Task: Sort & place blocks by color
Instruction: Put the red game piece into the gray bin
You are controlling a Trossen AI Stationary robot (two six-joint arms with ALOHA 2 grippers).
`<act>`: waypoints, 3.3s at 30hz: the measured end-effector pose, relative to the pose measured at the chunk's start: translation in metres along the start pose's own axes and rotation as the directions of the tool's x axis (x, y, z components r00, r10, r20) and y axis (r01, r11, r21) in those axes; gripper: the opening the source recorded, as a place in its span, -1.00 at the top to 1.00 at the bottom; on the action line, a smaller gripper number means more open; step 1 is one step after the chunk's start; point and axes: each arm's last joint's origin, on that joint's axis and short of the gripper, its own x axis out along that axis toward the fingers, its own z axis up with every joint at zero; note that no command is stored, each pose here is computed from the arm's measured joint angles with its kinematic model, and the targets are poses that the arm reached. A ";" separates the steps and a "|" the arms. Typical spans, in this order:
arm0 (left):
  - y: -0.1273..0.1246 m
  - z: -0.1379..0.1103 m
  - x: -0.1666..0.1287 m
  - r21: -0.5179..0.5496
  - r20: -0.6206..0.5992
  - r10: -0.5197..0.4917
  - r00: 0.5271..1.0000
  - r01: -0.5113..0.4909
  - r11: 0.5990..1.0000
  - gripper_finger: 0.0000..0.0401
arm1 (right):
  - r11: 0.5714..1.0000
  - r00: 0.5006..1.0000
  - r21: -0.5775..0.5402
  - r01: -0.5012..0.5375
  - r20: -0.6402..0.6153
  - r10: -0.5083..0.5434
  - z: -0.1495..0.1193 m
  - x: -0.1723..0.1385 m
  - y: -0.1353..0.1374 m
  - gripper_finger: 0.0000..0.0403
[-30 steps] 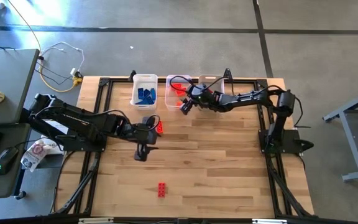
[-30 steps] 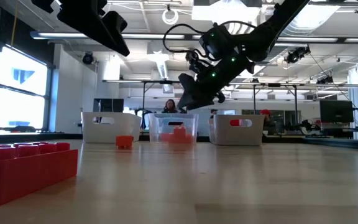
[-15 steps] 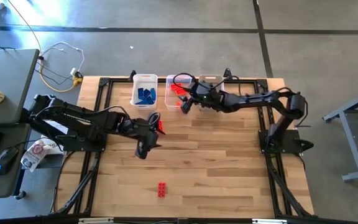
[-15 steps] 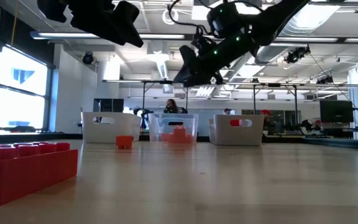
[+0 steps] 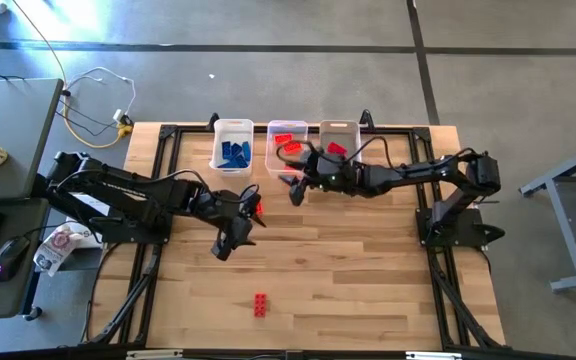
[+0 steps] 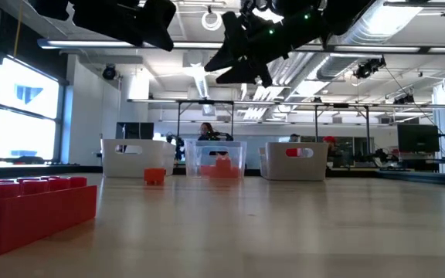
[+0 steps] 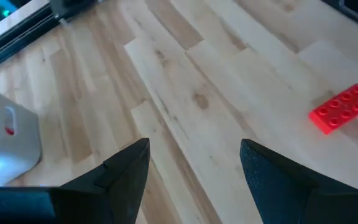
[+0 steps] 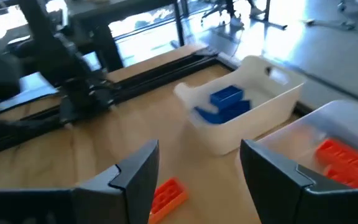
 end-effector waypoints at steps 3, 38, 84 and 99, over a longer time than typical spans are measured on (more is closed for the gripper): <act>-0.001 0.001 0.000 0.003 0.013 -0.027 1.000 0.027 1.000 -0.19 | 0.999 0.999 0.021 -0.038 -0.011 0.038 -0.004 -0.003 0.014 -0.05; -0.087 0.021 0.066 0.492 0.016 -0.323 0.946 0.273 0.826 -0.18 | 0.987 0.983 0.010 -0.158 -0.089 0.158 -0.040 -0.044 0.102 -0.05; -0.121 0.010 0.126 0.552 -0.191 -0.349 0.917 0.394 0.735 -0.05 | 0.988 0.980 0.091 -0.128 -0.141 0.140 -0.045 -0.044 0.100 -0.05; -0.121 0.012 0.127 0.588 -0.165 -0.366 0.916 0.390 0.709 -0.05 | 0.988 0.980 0.090 -0.128 -0.141 0.140 -0.045 -0.044 0.100 -0.05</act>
